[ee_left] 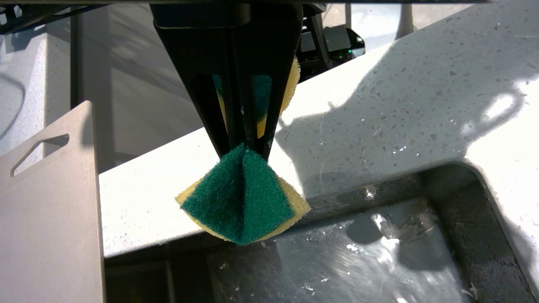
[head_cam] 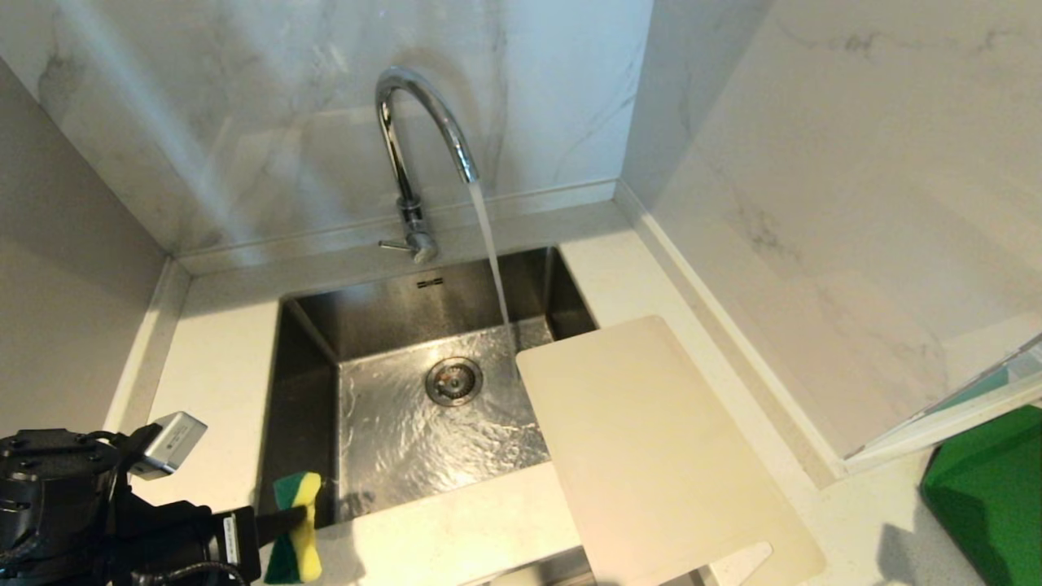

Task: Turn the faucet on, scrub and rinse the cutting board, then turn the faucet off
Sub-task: Put down the cleaning cloth

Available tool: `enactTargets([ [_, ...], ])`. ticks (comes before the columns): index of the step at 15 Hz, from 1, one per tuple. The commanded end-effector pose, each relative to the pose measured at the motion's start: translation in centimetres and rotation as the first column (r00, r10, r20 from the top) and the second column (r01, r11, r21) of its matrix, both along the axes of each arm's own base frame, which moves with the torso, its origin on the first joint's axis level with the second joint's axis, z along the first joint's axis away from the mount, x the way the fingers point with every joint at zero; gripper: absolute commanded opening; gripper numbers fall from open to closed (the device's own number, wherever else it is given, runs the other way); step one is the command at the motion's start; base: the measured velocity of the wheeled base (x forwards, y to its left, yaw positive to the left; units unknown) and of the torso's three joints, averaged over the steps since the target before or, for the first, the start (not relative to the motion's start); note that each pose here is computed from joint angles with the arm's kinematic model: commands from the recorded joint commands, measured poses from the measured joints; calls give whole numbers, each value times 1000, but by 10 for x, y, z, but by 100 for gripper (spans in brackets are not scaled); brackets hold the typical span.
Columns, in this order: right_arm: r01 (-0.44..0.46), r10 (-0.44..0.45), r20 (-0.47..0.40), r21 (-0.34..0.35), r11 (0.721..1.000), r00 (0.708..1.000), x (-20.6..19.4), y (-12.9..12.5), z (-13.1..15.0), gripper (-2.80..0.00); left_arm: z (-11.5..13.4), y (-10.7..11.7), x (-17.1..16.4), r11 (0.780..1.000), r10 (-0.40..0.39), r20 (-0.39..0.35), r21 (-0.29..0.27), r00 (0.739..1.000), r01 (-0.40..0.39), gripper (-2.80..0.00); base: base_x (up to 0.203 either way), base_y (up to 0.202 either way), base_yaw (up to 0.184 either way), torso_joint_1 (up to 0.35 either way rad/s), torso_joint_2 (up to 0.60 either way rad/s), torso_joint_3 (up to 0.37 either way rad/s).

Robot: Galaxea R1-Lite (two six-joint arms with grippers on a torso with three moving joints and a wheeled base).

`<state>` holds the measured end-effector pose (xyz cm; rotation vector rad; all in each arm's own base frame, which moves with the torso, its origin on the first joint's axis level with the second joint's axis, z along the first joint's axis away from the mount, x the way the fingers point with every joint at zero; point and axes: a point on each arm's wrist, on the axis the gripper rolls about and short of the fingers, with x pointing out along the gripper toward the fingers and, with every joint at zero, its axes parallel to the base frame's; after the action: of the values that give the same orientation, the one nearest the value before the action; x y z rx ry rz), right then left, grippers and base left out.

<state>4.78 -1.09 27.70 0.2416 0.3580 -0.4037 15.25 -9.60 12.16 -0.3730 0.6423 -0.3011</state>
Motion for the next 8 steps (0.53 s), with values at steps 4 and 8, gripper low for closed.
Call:
enactTargets([
  [4, 180, -174, 57, -123, 976, 983, -55, 2, -23, -280, 0, 6, 4, 999, 37, -2, -3, 999, -37, -280, 0, 0, 0, 0, 0, 0],
  [8, 240, -240, 21, -146, 960, 971, -75, 5, -55, -280, 0, 6, 4, 999, 35, -1, -2, 999, -35, -280, 0, 0, 0, 0, 0, 0],
])
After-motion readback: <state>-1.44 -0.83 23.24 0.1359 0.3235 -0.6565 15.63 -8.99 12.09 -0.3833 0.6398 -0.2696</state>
